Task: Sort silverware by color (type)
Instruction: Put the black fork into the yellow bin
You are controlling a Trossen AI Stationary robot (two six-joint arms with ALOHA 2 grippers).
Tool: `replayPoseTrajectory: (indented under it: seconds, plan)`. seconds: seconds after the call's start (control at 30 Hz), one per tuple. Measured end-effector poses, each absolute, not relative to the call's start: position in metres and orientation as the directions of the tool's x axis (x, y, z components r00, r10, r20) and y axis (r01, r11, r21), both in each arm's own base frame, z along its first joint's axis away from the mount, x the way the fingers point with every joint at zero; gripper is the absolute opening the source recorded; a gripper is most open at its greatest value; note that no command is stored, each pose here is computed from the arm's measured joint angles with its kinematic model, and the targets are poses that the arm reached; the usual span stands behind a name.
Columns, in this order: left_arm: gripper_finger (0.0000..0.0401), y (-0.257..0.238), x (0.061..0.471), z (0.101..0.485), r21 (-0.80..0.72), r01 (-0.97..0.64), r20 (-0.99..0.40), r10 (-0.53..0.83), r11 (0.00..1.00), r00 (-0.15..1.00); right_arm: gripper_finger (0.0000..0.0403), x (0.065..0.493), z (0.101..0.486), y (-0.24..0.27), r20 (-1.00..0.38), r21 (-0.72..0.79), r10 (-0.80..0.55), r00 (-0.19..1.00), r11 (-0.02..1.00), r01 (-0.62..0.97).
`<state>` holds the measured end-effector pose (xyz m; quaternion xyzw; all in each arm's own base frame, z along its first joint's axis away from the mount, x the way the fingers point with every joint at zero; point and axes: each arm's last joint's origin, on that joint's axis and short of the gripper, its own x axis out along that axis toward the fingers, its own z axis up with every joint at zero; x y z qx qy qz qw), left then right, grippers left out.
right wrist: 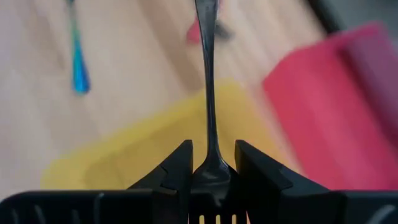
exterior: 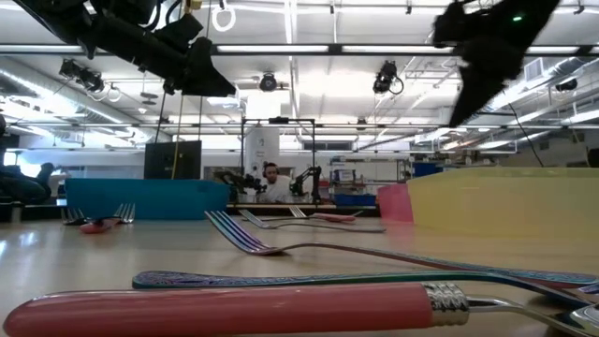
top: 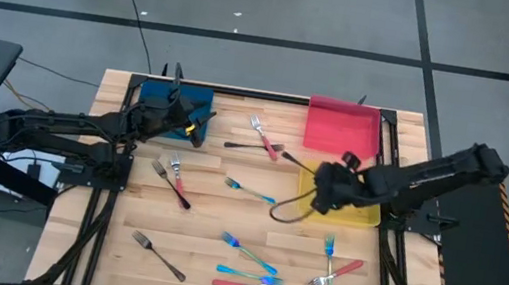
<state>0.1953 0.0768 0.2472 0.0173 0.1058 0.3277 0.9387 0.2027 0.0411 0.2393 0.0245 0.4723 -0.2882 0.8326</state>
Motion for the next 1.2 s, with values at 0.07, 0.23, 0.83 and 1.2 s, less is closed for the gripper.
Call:
replayPoseTrajectory:
  seconds: [0.07, 0.23, 0.83, 1.2]
  plan:
    - [0.0172, 0.077, 0.195, 0.247, 0.097, -0.613, -0.187, 0.619, 0.784, 0.763, 0.0112, 0.192, 0.235, 0.046, -0.820, -0.213, -0.442, 0.365, 0.826, 0.522]
    - [0.0172, 0.077, 0.195, 0.247, 0.097, -0.612, -0.187, 0.619, 0.785, 0.763, 0.0112, 0.167, 0.225, 0.052, -0.856, -0.215, -0.443, 0.268, 0.775, 0.594]
    - [0.0172, 0.077, 0.195, 0.247, 0.095, -0.613, -0.185, 0.619, 0.784, 0.763, 0.0122, 0.150, 0.205, 0.055, -0.927, -0.149, -0.349, 0.139, 0.681, 0.717]
    - [0.0172, 0.077, 0.195, 0.248, 0.095, -0.613, -0.183, 0.619, 0.784, 0.763, 0.0123, 0.151, 0.205, 0.051, -0.919, -0.160, -0.370, 0.136, 0.665, 0.730]
